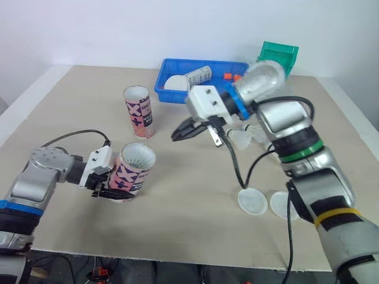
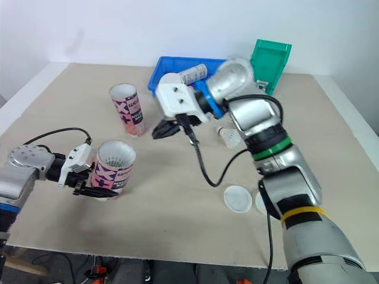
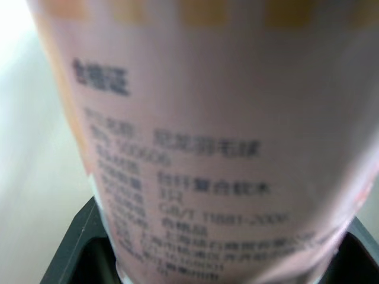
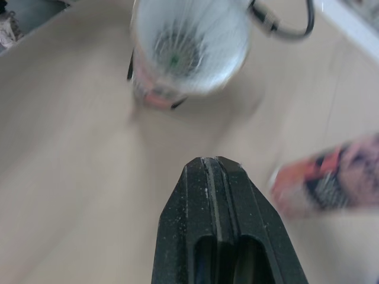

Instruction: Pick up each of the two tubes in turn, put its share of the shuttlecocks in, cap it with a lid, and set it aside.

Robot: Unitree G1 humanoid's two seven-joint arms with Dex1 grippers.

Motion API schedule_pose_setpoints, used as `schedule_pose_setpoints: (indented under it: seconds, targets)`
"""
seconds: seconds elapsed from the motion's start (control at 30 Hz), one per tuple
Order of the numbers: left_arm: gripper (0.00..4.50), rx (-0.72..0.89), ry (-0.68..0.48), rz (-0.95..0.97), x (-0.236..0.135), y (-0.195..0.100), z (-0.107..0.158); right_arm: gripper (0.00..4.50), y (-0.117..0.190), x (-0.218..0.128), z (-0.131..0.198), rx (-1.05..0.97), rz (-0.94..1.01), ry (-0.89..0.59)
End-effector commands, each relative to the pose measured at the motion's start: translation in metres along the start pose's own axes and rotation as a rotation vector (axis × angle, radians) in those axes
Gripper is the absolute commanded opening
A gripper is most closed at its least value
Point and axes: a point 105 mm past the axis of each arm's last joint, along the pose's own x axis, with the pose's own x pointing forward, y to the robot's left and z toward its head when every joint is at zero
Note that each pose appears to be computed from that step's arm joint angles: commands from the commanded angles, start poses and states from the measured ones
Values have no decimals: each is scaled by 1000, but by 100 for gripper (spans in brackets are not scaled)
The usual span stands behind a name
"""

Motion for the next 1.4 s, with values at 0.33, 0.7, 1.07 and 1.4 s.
schedule_pose_setpoints:
  seconds: [0.33,0.7,1.07,1.4]
  targets:
    - [276,143,-320,45,31,3,52,328,93,-70,-53,283,-89,242]
    - [276,97,-408,86,107,12,23,375,102,-56,-119,386,-48,456]
    - [276,42,-319,107,122,5,-25,375,115,-46,-135,346,44,515]
    - [276,-49,-347,93,125,6,-31,6,113,-43,-127,312,72,497]
